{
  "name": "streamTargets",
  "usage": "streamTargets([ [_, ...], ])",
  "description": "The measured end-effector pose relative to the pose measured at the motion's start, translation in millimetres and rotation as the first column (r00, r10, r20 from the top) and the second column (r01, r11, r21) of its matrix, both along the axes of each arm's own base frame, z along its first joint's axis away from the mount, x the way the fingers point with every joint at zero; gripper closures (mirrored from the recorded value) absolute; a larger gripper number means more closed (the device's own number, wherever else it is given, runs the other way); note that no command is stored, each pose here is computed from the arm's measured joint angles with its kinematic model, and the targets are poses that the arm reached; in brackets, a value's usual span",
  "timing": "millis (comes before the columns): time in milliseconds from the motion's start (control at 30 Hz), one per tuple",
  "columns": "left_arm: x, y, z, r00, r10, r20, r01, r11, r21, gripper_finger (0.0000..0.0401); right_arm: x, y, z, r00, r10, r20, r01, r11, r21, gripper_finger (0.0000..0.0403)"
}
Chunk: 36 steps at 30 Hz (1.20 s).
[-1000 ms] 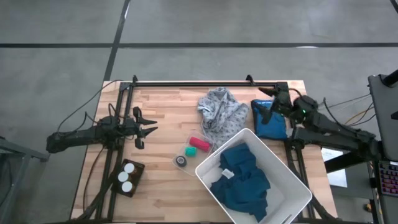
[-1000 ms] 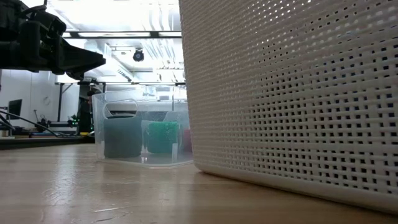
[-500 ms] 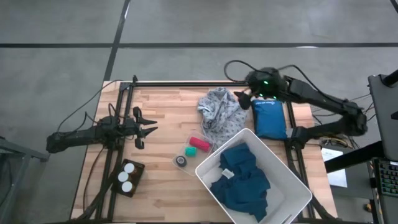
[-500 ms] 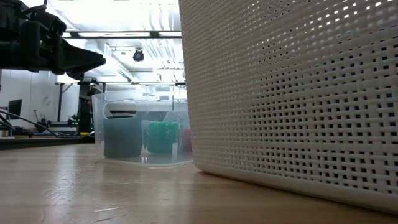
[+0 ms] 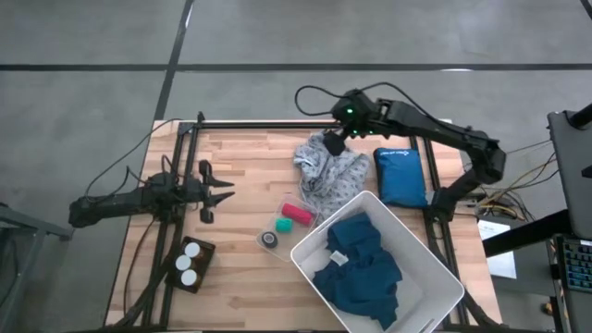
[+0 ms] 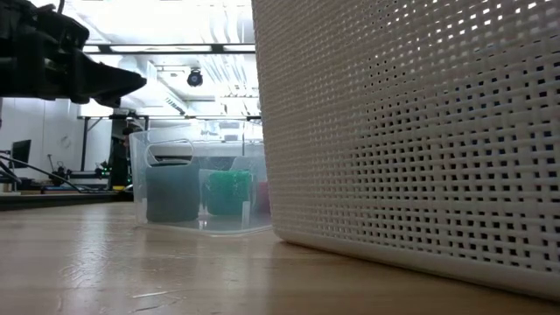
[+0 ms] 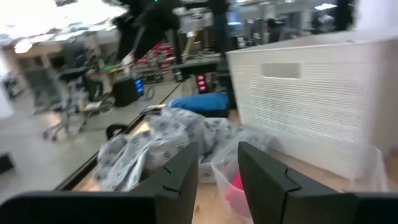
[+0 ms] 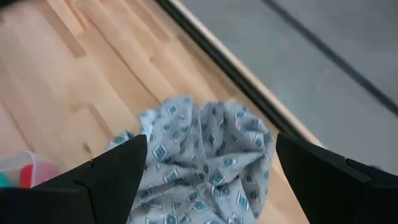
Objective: Pick & Place Medicine items
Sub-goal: Put the gray patient gown into the white bin
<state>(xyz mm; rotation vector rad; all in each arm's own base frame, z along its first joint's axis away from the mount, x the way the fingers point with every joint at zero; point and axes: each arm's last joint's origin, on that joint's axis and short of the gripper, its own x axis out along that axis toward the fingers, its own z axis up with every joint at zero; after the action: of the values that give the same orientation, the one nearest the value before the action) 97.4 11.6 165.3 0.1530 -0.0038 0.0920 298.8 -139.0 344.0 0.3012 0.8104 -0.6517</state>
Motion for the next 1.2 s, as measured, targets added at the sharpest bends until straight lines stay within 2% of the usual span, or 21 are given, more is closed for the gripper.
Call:
streamTargets([
  [100, 0.1, -1.4, 1.0, 0.999, -0.048, 0.006, 0.048, 0.997, 0.052, 0.0283, 8.6, -3.6, -7.0, 0.998, -0.007, -0.06, 0.01, 0.999, 0.045, 0.0048],
  [533, 0.1, -1.5, 1.5, 0.999, -0.051, 0.01, 0.05, 0.997, 0.058, 0.0283, 24.8, -9.2, -21.1, 0.982, 0.032, -0.186, -0.014, 0.995, 0.097, 0.0049],
  [633, 0.1, -1.5, 1.5, 0.999, -0.05, 0.01, 0.05, 0.997, 0.059, 0.0283, 27.5, -6.6, -23.6, 0.988, 0.08, -0.133, -0.052, 0.978, 0.204, 0.0048],
  [733, 0.1, -1.5, 1.5, 0.999, -0.05, 0.01, 0.049, 0.997, 0.061, 0.0283, 33.3, 1.3, -21.9, 0.986, 0.15, -0.074, -0.127, 0.959, 0.255, 0.0049],
  [800, 0.1, -1.5, 1.5, 0.999, -0.05, 0.01, 0.049, 0.997, 0.061, 0.0283, 32.0, 3.6, -21.3, 0.984, 0.166, -0.07, -0.141, 0.951, 0.276, 0.0051],
  [1000, 0.1, -1.5, 1.5, 0.999, -0.05, 0.01, 0.049, 0.997, 0.061, 0.0283, 12.3, 7.8, 0.3, 0.985, 0.164, -0.059, -0.146, 0.961, 0.236, 0.007],
  [1133, 0.1, -1.5, 1.5, 0.999, -0.05, 0.01, 0.049, 0.997, 0.061, 0.0283, 0.3, 25.4, 17.7, 0.983, 0.184, -0.024, -0.175, 0.96, 0.218, 0.0074],
  [1200, 0.1, -1.5, 1.5, 0.999, -0.05, 0.01, 0.049, 0.997, 0.061, 0.0283, -8.7, 35.5, 23.9, 0.983, 0.18, -0.048, -0.167, 0.965, 0.201, 0.0074],
])
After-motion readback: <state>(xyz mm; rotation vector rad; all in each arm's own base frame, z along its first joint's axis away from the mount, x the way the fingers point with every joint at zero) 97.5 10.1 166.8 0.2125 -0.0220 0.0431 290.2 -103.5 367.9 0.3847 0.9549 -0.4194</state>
